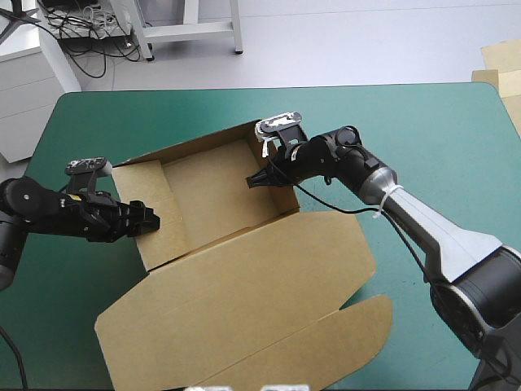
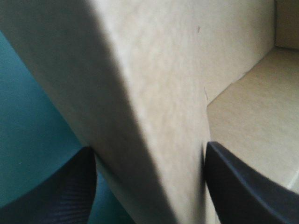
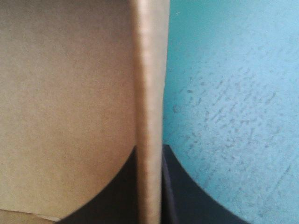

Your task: Fold the box

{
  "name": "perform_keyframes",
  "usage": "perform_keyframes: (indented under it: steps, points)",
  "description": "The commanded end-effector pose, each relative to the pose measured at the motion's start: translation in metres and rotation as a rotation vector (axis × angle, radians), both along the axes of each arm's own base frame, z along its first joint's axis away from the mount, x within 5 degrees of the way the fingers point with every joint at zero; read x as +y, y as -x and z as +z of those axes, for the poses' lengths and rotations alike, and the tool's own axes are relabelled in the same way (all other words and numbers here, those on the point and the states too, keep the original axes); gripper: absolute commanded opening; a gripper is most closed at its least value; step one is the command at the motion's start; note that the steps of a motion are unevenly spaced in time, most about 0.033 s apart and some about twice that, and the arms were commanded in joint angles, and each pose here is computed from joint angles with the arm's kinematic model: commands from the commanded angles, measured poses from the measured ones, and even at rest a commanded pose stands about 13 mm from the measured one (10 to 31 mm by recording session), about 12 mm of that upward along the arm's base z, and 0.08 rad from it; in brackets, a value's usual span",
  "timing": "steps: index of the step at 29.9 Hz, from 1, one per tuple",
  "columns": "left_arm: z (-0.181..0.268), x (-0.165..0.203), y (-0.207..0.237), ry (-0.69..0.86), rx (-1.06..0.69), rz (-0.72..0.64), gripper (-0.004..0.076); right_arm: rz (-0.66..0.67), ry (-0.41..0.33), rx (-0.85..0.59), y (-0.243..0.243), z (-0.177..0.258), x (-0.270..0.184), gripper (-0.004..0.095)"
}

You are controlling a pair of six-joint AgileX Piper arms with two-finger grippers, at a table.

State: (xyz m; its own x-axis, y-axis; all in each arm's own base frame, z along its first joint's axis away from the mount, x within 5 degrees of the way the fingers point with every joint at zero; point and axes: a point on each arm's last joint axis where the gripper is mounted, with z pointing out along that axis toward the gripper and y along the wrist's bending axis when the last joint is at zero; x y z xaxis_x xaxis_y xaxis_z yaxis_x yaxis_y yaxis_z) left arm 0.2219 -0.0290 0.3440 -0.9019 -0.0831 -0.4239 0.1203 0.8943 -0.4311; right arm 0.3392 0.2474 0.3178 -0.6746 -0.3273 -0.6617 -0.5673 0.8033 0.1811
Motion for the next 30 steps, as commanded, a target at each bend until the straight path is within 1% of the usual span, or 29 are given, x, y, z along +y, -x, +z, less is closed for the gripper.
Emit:
perform_keyframes:
  steps: [1,4,7,10,12,15,18,23,27,30]
  points:
    - [0.011,-0.005,-0.006,0.011,-0.078,0.118,0.045,-0.004,-0.194,-0.037,0.017,0.043,0.008,-0.0013]
    - [0.01,-0.004,-0.008,-0.039,-0.089,0.177,0.0448,-0.006,-0.203,-0.021,0.019,0.043,0.009,-0.0013]
    - [0.011,-0.005,-0.01,-0.032,-0.102,0.202,0.0426,-0.002,-0.211,-0.01,0.021,0.044,0.009,-0.0013]
    - [0.012,-0.007,-0.011,-0.045,-0.123,0.21,0.0355,0.004,-0.2,0.004,0.022,0.043,0.009,-0.0012]
    - [0.012,-0.008,-0.012,-0.064,-0.136,0.218,0.0242,0.009,-0.191,0.017,0.023,0.042,0.009,-0.0012]
    - [0.011,-0.009,-0.012,-0.134,-0.156,0.199,-0.001,0.013,-0.183,0.029,0.024,0.041,0.008,-0.0012]
    - [0.009,-0.009,-0.012,-0.211,-0.165,0.199,-0.001,0.017,-0.169,0.033,0.025,0.04,0.008,-0.0013]
    - [0.012,-0.007,-0.016,-0.333,-0.193,0.203,-0.001,-0.008,-0.086,0.01,0.025,0.041,-0.001,-0.0012]
    - [0.02,0.001,-0.028,-0.482,-0.143,0.219,-0.001,-0.04,-0.047,-0.036,0.03,0.053,-0.011,-0.0013]
    - [0.024,0.001,-0.038,-0.512,-0.111,0.23,-0.001,-0.046,-0.031,-0.055,0.034,0.061,-0.017,-0.0013]
